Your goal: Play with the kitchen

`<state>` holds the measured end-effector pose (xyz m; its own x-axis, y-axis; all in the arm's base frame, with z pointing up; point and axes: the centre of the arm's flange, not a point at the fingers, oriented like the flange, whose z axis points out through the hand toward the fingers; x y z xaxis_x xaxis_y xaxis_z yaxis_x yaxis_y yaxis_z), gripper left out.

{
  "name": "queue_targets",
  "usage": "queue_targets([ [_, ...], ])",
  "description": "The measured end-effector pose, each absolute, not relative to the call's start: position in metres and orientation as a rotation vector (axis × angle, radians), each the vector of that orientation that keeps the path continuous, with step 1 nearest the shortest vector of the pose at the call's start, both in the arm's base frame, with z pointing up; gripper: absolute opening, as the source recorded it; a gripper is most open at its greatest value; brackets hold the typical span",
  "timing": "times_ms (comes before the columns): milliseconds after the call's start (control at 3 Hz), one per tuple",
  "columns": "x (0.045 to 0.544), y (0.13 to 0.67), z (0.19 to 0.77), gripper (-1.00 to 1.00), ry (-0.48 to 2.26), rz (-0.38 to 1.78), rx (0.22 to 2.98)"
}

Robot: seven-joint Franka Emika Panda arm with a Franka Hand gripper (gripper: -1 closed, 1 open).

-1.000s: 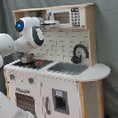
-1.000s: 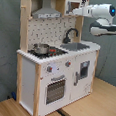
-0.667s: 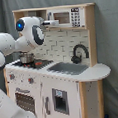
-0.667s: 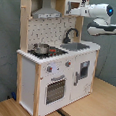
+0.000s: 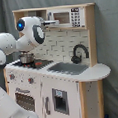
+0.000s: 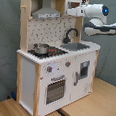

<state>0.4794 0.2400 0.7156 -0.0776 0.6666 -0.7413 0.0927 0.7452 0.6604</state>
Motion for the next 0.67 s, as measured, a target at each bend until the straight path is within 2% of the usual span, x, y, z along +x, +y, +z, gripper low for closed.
queue_targets([
  [667, 0.4974, 0.2598, 0.7094, 1.0, 1.623, 0.512, 0.625],
])
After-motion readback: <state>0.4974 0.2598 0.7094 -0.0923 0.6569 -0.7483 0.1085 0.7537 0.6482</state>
